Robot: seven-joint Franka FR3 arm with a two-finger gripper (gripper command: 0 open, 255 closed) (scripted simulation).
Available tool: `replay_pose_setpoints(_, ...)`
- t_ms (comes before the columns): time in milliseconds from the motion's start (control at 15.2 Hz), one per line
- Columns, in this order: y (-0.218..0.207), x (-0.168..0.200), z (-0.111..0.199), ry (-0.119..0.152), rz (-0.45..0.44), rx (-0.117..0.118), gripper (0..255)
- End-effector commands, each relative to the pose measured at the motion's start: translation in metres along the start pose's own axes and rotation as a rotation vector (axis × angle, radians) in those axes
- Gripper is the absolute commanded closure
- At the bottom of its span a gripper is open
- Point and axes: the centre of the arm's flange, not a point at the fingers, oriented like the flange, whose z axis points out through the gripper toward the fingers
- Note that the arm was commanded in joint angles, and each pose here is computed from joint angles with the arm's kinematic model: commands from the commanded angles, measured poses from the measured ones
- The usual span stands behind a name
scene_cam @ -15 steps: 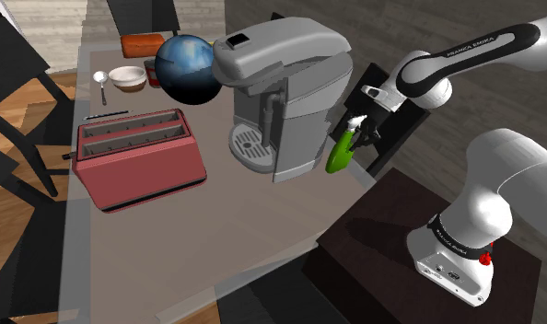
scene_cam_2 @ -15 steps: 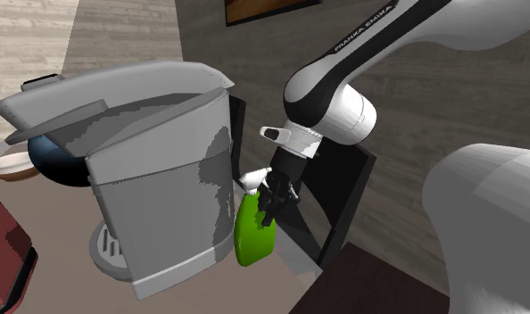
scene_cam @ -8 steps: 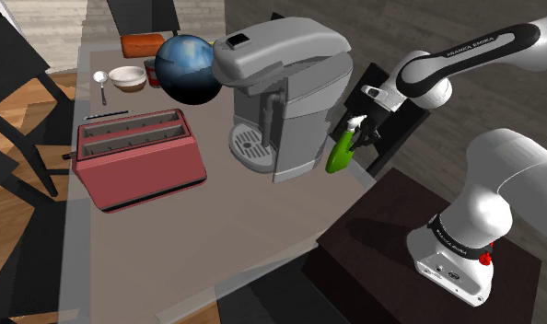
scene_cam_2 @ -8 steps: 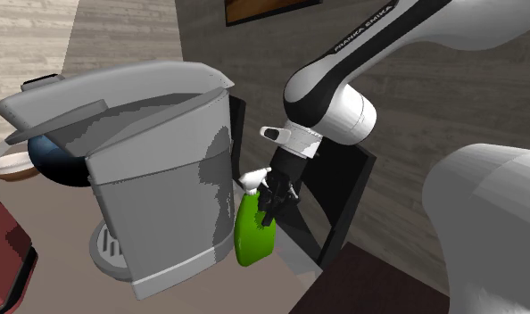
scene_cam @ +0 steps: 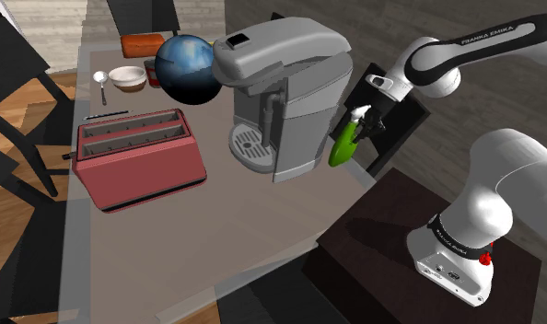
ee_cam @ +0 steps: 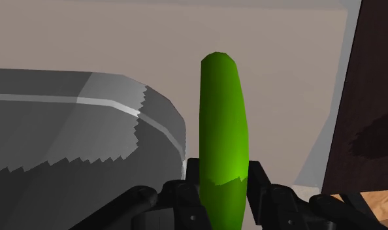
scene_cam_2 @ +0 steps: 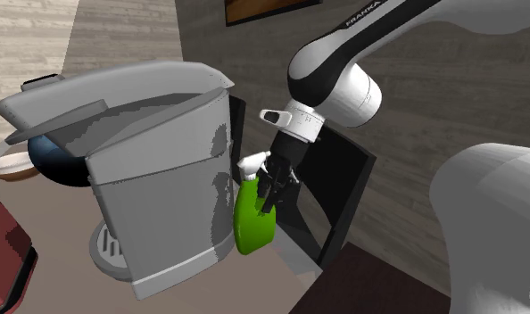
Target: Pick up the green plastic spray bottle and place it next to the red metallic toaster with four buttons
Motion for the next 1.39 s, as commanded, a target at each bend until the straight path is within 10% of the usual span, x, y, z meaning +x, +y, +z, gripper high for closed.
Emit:
replay_pose_setpoints(0, -0.001, 0.006, -0.009, 0.000, 0.000, 0.000, 255)
replay_pose_setpoints(1320, -0.002, 0.059, -0.100, 0.000, 0.000, 0.000, 255)
